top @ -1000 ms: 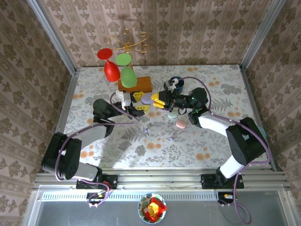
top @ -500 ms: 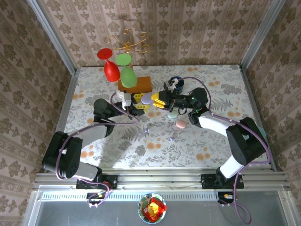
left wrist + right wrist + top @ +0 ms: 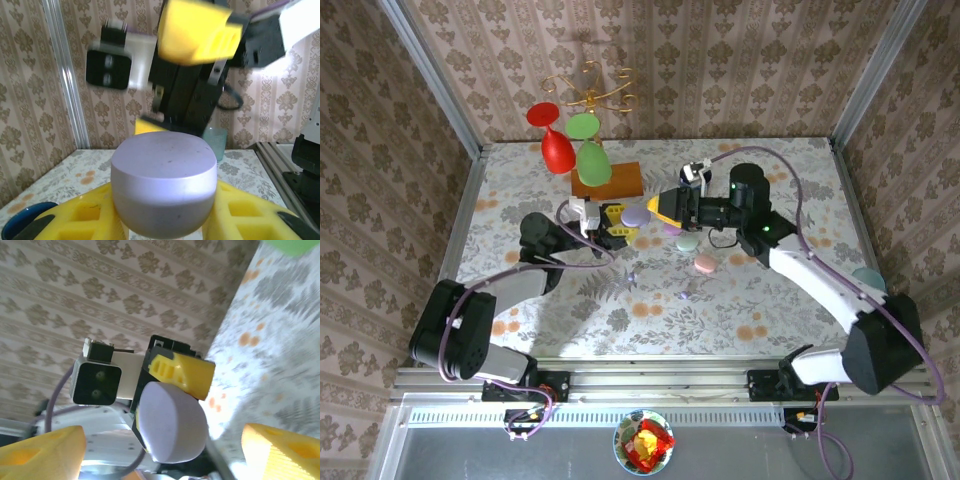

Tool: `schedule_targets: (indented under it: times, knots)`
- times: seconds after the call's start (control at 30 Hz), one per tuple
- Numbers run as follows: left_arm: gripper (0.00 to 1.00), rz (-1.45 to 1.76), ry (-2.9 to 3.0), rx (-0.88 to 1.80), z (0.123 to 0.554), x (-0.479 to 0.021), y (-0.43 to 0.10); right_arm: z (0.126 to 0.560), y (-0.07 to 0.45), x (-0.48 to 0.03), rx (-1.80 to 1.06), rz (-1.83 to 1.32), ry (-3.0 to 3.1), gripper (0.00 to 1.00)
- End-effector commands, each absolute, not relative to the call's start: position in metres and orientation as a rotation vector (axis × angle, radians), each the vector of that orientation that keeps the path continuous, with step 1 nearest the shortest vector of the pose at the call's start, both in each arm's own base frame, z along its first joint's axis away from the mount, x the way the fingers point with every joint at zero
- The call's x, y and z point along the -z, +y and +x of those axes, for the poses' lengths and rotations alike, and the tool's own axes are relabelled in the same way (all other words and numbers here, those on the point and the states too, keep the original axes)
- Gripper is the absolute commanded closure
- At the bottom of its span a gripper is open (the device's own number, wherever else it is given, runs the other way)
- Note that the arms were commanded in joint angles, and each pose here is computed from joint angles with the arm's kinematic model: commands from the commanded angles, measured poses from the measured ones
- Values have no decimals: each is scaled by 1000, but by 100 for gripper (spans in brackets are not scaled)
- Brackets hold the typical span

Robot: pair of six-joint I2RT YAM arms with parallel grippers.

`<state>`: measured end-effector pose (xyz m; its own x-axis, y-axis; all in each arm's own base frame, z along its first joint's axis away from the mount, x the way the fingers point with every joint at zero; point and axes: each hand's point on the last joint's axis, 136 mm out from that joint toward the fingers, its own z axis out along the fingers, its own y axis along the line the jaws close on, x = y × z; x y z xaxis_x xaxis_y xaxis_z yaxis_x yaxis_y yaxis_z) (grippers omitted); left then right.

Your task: Insert the wireless bluetooth earbuds into the charging case

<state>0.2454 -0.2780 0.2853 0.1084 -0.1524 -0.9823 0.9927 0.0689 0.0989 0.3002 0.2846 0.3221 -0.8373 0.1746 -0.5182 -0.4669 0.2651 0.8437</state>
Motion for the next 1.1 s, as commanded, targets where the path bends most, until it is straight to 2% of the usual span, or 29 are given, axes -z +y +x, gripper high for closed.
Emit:
schedule_targets:
  times: [0.0,0.27,0.7,0.93,1.07]
  knots:
    - [66,1117,1027,1183,232,-287,-274,292,271,-294,-1225,-500,2078,14]
    - [65,1123,1036,1203,224,-283,-272,288,278,-305,-689,-793,1771,10]
    - [65,1131,1042,1225,225,-283,-274,301,284,-311,-595,-761,1709,12]
    - [66,1119,1043,1217,226,-285,-273,281,304,-304,-716,-908,1692,11]
    - [65,1123,1040,1215,226,-284,-274,286,305,-293,-676,-911,1719,11]
